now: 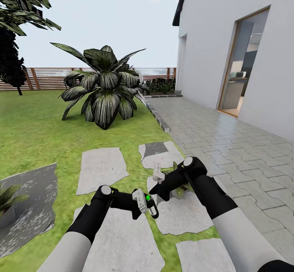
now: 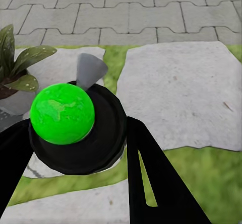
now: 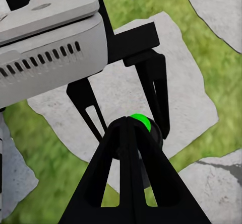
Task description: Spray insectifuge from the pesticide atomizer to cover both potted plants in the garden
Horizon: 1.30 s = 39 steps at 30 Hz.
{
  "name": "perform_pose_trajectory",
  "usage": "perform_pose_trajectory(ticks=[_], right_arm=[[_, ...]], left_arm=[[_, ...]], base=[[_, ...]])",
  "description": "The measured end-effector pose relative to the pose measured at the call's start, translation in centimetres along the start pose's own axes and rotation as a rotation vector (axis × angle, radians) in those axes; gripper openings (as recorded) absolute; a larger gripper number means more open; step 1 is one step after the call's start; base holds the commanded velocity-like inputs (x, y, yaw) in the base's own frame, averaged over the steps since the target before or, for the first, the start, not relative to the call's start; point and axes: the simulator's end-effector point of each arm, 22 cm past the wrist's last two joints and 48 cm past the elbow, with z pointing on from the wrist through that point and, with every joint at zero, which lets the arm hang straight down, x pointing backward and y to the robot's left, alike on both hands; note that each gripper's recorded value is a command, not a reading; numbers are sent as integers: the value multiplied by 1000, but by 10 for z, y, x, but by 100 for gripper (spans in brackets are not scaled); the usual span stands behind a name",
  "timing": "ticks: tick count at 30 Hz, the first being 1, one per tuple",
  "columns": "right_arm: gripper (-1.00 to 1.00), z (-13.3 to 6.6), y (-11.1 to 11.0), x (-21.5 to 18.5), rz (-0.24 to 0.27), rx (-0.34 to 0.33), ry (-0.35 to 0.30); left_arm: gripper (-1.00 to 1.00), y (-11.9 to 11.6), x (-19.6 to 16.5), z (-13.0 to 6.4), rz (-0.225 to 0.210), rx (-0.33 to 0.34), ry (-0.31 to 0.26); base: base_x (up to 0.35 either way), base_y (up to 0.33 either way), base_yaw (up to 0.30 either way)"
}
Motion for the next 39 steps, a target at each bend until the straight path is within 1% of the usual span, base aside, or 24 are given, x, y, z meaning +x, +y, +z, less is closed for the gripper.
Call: perform_pose_trajectory(ticks=[5,8,9,14,17,21,28,30,33,39], right_arm=[[-100,0,0,1,-4,0,1],[-100,0,0,0,-53,-1,-5],[-100,0,0,0,-56,-1,-5],[-100,0,0,0,-57,0,-5],[-100,1,-1,0,-56,1,-5],[-100,1,-1,0,-55,2,-5],[-100,1,-1,0,-56,2,-4],[-100,1,-1,0,-56,2,-4],[-100,1,-1,0,-57,2,-4],[-100,1,-1,1,-58,2,-4]], left_arm=[[-100,0,0,0,-2,0,0],[-100,-1,3,0,-43,6,16],[-100,-2,3,0,-45,7,17],[-100,-2,3,-1,-46,8,17],[-100,-5,2,0,-47,23,16],[-100,-6,2,-1,-49,27,16],[-100,-6,-3,-1,-48,28,16],[-100,-7,-17,-1,-34,30,3],[-100,-14,-27,2,-11,45,7],[-100,-15,-30,3,-6,48,8]], base=[[0,0,0],[0,0,0],[0,0,0],[0,0,0],[0,0,0],[0,0,0],[0,0,0],[0,0,0],[0,0,0],[0,0,0]])
